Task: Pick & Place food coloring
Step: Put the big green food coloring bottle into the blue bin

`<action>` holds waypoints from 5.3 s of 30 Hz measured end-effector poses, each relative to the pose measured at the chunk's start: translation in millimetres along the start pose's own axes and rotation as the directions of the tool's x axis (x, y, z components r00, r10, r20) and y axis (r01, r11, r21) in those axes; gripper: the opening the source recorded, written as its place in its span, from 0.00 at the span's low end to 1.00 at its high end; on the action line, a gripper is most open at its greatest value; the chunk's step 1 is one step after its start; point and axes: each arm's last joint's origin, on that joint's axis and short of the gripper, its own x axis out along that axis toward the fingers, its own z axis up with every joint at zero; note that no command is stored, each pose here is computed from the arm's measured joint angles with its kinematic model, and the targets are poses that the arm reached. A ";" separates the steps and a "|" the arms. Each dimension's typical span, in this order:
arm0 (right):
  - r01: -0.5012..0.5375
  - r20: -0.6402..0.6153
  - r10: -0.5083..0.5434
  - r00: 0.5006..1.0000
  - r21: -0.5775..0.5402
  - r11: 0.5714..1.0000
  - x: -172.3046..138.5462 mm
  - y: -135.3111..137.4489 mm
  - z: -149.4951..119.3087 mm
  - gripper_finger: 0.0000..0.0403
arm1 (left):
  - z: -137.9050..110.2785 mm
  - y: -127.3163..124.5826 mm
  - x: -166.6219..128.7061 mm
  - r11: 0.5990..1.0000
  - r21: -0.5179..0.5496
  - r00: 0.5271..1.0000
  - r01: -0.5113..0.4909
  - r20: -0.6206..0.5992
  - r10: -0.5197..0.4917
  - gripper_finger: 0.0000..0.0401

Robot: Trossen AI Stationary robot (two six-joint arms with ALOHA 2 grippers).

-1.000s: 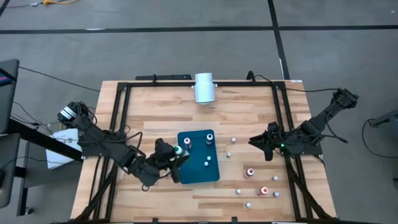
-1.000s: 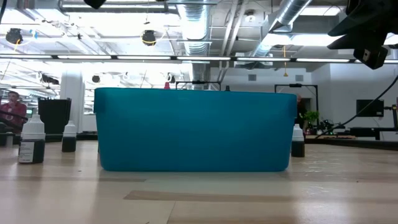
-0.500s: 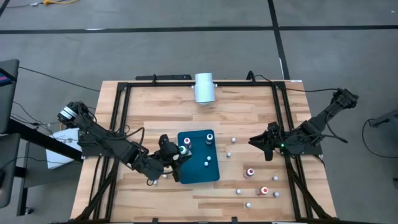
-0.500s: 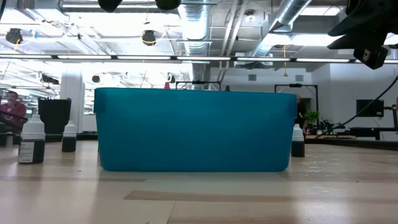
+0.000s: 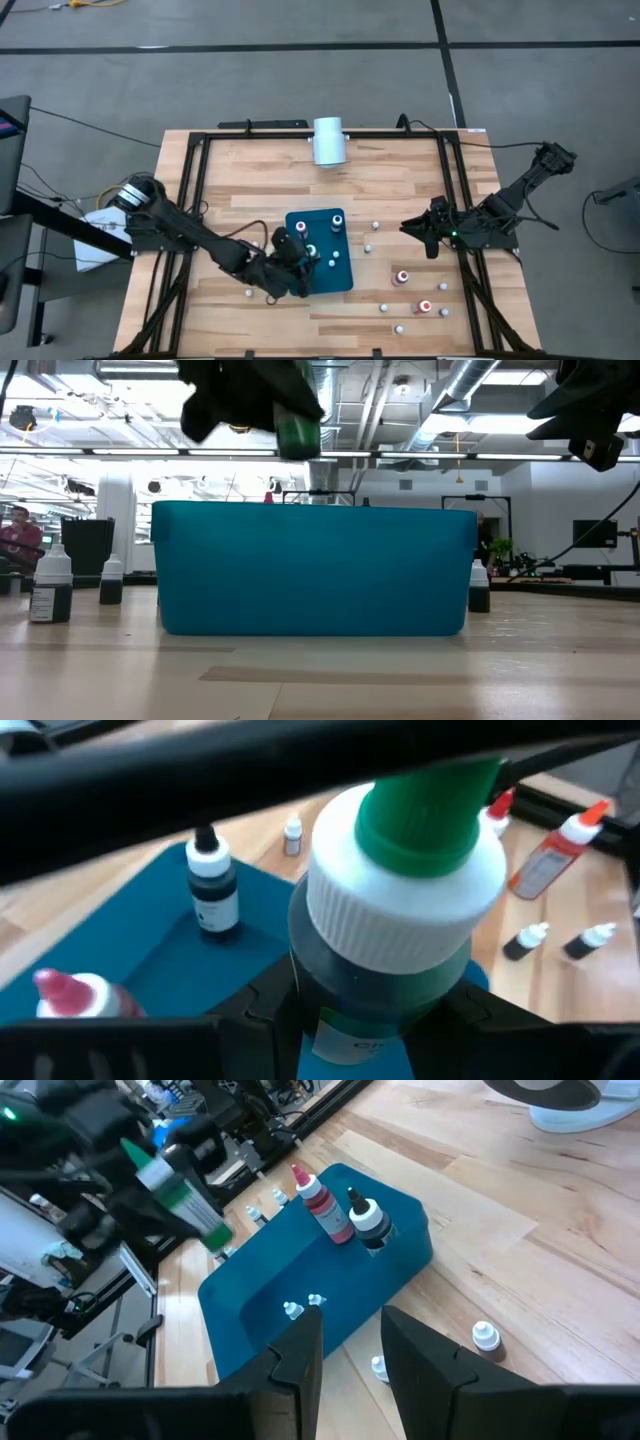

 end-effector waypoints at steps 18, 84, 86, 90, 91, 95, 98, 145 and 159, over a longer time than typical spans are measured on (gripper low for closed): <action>0.000 -0.001 0.000 1.000 -0.001 1.000 0.0 -0.1 0.0 0.23 | -25.5 -0.5 28.3 0.991 -0.127 0.998 -0.043 -0.045 0.037 0.30; -0.004 0.000 0.004 1.000 0.001 1.000 0.1 0.4 -0.1 0.23 | -57.9 4.8 64.8 0.990 -0.045 0.983 -0.131 -0.135 0.124 0.30; -0.004 0.000 0.004 1.000 0.002 1.000 0.0 0.5 0.0 0.23 | -58.1 5.6 65.4 0.991 -0.043 0.981 -0.125 -0.152 0.117 0.30; -0.005 0.000 0.005 1.000 0.002 1.000 0.0 0.5 0.0 0.23 | -57.9 8.1 66.6 0.992 -0.031 0.977 -0.119 -0.184 0.111 0.30; -0.005 0.000 0.005 1.000 0.002 1.000 0.0 0.5 0.0 0.23 | -57.9 8.2 66.8 0.993 -0.023 0.976 -0.116 -0.187 0.109 0.30; -0.005 0.001 0.005 1.000 0.003 1.000 0.1 0.5 0.0 0.23 | -57.3 9.1 67.8 0.994 -0.018 0.975 -0.110 -0.195 0.105 0.31; -0.005 0.001 0.005 1.000 0.003 1.000 0.1 0.5 0.0 0.23 | -56.7 9.8 68.8 0.994 -0.019 0.974 -0.104 -0.206 0.098 0.34; -0.006 0.001 0.006 1.000 0.004 1.000 0.0 0.6 0.1 0.23 | -45.3 5.8 58.5 0.998 -0.013 0.981 -0.068 -0.180 0.065 0.46; -0.006 0.001 0.006 1.000 0.011 1.000 0.0 0.6 0.1 0.23 | -14.8 7.2 37.1 0.998 0.006 0.993 -0.060 -0.098 0.060 0.46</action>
